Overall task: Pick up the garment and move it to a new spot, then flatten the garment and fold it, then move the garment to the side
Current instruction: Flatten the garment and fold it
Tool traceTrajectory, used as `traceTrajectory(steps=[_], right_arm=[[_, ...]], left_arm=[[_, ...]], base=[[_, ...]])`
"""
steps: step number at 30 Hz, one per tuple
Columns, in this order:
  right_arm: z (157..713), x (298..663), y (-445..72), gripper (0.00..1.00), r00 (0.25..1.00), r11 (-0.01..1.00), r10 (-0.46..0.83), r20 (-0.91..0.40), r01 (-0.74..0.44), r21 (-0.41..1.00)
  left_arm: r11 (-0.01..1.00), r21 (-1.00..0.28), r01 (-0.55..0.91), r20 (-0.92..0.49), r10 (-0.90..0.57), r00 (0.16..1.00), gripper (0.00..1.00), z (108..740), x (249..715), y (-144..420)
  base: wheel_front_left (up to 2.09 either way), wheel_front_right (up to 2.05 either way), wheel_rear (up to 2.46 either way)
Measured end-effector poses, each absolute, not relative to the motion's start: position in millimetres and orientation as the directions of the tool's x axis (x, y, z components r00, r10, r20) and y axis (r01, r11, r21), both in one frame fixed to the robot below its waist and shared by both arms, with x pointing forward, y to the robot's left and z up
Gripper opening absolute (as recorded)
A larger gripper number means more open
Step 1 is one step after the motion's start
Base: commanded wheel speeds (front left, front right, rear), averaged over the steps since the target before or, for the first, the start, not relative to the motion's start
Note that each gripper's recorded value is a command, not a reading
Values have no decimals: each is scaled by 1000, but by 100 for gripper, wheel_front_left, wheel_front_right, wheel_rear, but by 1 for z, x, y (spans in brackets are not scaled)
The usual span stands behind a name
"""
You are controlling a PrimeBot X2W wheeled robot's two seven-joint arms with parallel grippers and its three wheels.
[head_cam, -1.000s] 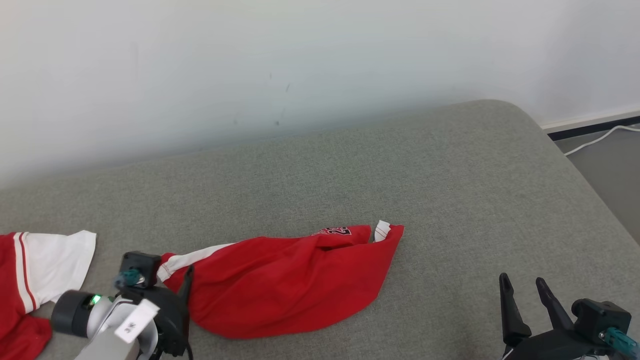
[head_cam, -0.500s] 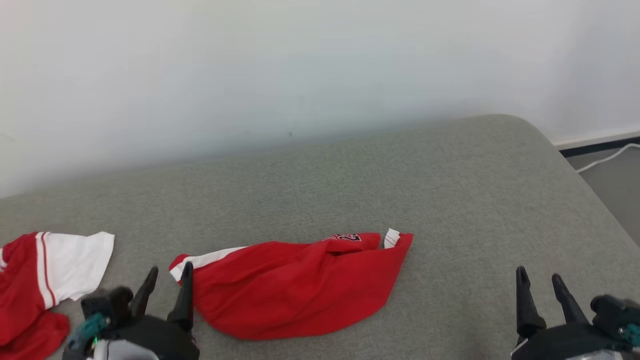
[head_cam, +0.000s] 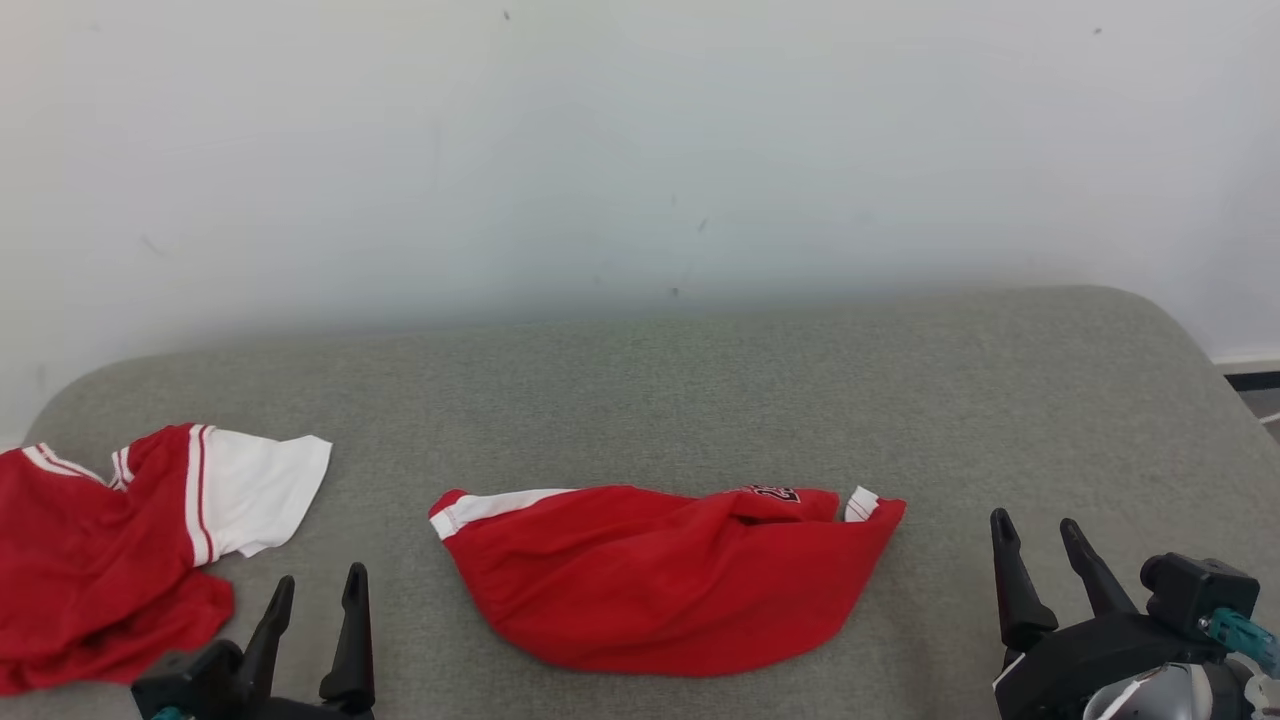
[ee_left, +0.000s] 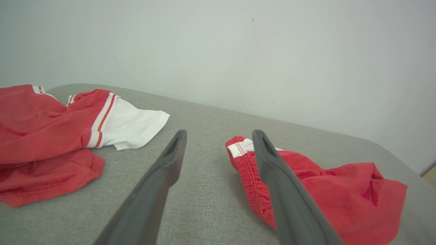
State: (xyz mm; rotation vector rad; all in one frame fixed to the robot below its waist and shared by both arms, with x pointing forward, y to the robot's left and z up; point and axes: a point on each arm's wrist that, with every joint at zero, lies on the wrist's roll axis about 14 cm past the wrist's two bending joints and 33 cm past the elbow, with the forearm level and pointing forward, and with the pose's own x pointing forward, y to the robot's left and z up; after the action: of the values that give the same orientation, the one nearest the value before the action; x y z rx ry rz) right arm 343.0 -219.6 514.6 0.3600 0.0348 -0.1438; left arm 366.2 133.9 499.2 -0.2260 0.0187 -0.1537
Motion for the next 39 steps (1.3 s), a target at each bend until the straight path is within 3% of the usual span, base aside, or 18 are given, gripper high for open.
traceTrajectory(steps=[14,21,32,39], right_arm=[[514,372,-153,100,994,955,74,-76,-49,293],[515,373,-148,100,994,953,85,-71,-61,296],[512,370,-153,100,995,952,66,-77,-40,302],[510,368,-152,100,994,951,68,-84,-39,305]], left_arm=[[987,-161,0,124,20,992,100,530,329,191],[989,-145,4,156,19,988,100,539,327,191],[988,-145,47,125,-29,992,100,535,329,174],[987,-137,86,-34,-91,995,100,509,343,163]], base=[[0,0,0],[0,0,0],[0,0,0],[0,0,0]])
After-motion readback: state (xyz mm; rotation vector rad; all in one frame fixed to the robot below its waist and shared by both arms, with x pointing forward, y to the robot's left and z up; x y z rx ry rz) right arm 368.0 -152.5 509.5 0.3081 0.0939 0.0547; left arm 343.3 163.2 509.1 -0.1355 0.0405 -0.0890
